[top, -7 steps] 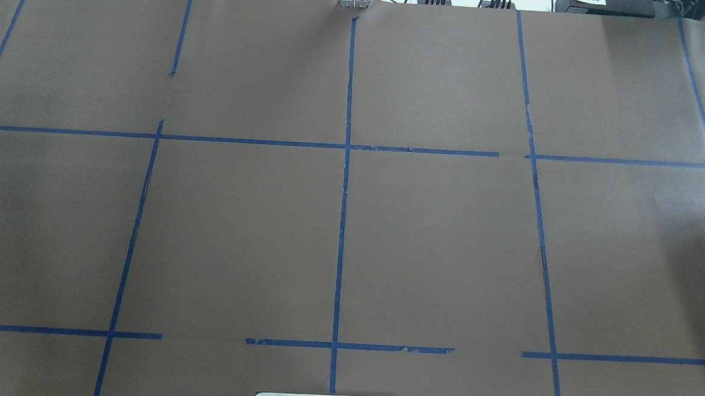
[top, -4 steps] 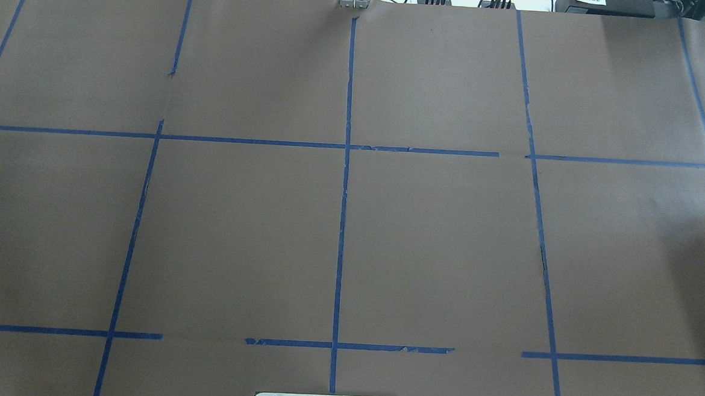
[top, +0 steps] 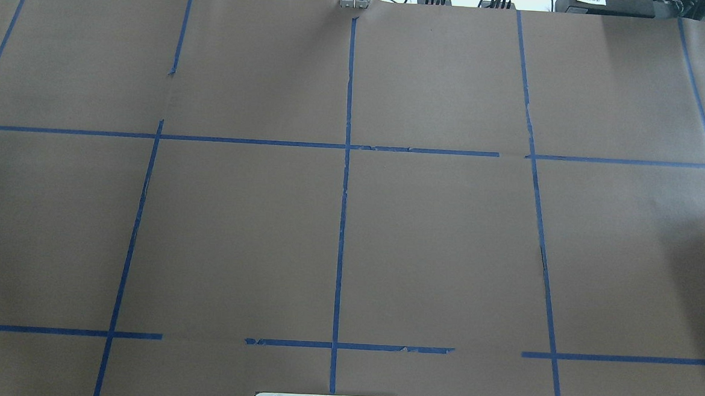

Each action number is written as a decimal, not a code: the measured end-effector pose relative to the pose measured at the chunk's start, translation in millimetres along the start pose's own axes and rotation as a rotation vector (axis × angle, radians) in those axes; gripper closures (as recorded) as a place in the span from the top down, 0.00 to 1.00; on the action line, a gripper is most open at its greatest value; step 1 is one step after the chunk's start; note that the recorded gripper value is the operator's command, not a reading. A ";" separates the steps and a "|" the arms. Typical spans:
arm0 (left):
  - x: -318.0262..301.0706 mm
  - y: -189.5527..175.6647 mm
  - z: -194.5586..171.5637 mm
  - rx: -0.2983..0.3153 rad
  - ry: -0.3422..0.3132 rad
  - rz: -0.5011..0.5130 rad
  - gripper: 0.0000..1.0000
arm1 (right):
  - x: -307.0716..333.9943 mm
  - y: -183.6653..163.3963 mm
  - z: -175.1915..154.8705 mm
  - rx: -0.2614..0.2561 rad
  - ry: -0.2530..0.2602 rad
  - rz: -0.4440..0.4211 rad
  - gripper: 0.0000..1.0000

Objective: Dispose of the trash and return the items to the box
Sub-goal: 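Lower the green bowl into the clear bin beside the yellow cup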

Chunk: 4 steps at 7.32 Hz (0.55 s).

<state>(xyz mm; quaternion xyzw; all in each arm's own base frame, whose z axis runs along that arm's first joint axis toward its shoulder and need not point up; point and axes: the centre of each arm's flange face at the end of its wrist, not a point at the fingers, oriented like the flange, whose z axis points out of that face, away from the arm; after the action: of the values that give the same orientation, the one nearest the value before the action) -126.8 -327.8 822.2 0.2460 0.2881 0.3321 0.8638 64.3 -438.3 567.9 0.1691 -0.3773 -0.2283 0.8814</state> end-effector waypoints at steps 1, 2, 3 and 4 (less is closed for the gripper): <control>-1.0 -5.0 -2.7 0.016 -0.013 -0.004 1.00 | 0.0 0.0 0.0 0.000 0.000 0.000 1.00; -3.9 -17.8 -10.4 0.040 -0.039 -0.025 1.00 | 0.0 0.0 0.0 0.000 0.000 0.001 1.00; -6.6 -43.3 -26.1 0.074 -0.071 -0.064 1.00 | -0.1 -0.1 0.0 0.001 0.000 0.002 1.00; -4.4 -78.6 -44.1 0.109 -0.091 -0.136 1.00 | -0.3 -0.2 -0.3 0.001 0.000 0.011 1.00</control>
<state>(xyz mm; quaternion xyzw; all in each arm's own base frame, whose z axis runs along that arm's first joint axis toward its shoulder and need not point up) -124.7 -372.4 743.8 0.2872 0.2822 0.2449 0.8820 64.2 -438.3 567.5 0.1675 -0.3786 -0.2233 0.8825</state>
